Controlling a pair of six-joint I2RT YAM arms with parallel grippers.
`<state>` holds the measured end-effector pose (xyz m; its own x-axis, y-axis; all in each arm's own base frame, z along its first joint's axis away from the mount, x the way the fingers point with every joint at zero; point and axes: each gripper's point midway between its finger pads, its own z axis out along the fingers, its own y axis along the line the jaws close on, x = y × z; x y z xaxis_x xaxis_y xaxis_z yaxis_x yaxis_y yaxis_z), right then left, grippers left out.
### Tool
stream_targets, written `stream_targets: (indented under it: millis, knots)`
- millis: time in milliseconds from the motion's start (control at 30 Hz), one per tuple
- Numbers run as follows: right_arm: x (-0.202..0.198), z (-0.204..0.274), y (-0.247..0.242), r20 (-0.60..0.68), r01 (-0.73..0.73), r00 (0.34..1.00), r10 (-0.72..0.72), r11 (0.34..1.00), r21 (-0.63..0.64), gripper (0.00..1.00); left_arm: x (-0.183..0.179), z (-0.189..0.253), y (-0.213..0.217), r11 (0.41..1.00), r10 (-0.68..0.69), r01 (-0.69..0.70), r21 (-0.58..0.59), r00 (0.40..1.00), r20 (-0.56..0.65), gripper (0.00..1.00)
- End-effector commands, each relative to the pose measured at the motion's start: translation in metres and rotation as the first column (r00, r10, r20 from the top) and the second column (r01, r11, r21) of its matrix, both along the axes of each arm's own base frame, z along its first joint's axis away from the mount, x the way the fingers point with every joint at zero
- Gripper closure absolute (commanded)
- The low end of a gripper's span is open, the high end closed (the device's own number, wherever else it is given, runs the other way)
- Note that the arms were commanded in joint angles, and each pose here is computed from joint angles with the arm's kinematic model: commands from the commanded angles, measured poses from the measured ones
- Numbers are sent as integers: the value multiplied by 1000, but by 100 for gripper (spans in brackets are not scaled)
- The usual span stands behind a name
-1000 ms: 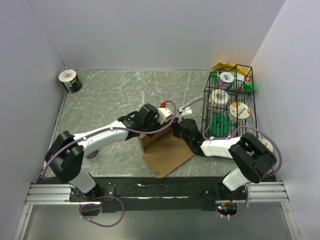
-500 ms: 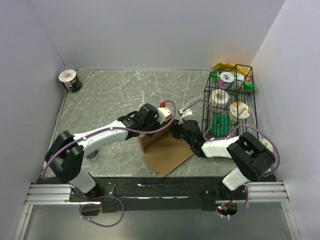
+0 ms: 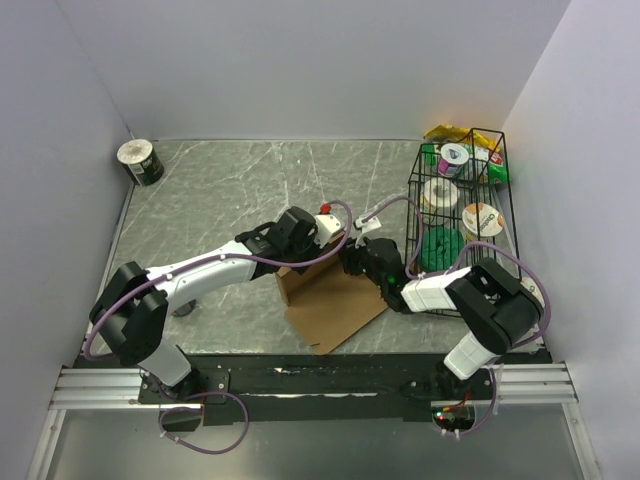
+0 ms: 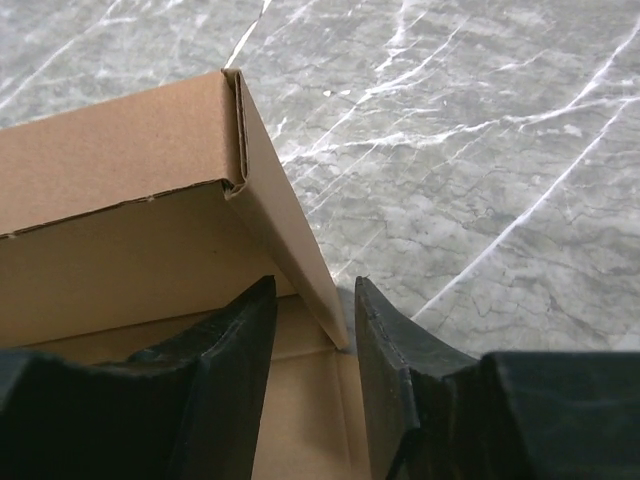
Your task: Fold the paper box
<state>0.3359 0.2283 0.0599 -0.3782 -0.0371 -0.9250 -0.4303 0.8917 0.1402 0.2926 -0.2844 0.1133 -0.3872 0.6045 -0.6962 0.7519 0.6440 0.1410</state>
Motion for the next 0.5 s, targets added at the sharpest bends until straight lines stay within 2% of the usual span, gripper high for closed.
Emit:
stream_targets:
  millis: [0, 333, 467]
  knots:
    - [22, 25, 2, 94, 16, 995, -20, 999, 42, 60, -2, -8, 7, 999, 9, -8, 35, 1000, -29, 99]
    - [26, 28, 4, 105, 15, 994, -19, 999, 41, 69, -2, -9, 6, 999, 6, -5, 38, 999, -33, 99]
    - [29, 24, 2, 92, 42, 995, -45, 998, 42, 84, -3, -10, 6, 999, 3, -1, 39, 999, -38, 99]
